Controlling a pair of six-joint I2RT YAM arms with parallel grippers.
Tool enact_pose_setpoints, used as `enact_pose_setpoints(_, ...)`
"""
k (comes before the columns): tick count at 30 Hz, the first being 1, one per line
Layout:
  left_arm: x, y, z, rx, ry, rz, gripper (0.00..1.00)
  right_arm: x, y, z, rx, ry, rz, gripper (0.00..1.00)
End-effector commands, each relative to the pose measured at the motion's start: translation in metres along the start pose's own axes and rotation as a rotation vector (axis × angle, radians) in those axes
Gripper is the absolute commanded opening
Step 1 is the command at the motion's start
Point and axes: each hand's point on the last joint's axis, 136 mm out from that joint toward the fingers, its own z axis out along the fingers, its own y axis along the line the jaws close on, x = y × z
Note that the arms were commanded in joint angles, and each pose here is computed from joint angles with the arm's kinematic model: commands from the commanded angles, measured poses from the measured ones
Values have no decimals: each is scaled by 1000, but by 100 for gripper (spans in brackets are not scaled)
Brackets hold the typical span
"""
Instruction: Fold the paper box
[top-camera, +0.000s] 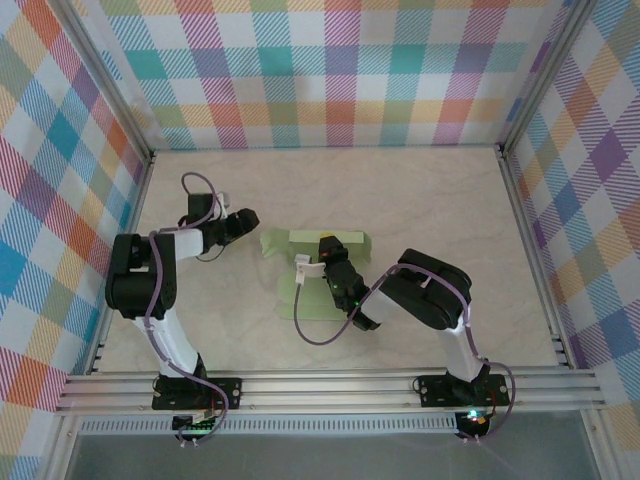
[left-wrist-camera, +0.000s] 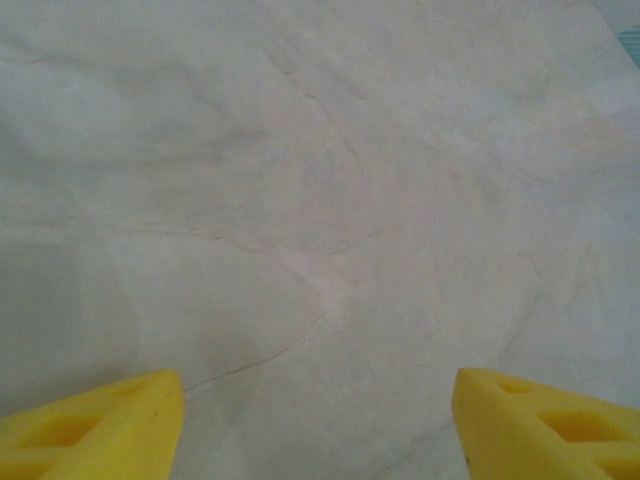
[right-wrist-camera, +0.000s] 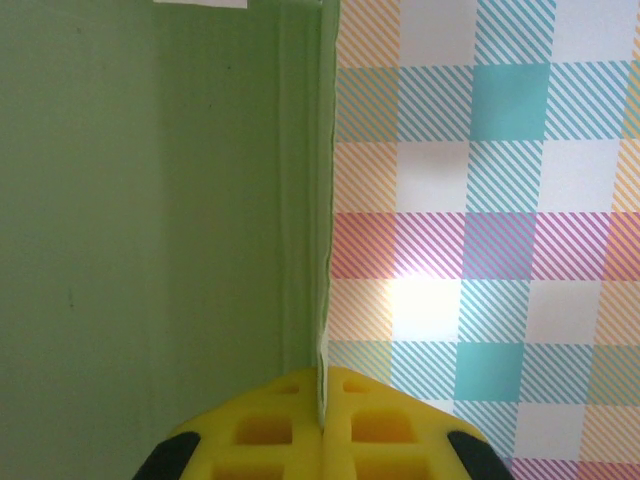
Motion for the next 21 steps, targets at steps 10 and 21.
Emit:
enact_pose_setpoints(10,66,-47,2,188,235,134,48,7,-17,-3,6,-13,106,0)
enact_pose_setpoints(21,78,-82,-20,244,148,336,47,8,17,-17,-279,-79,143,0)
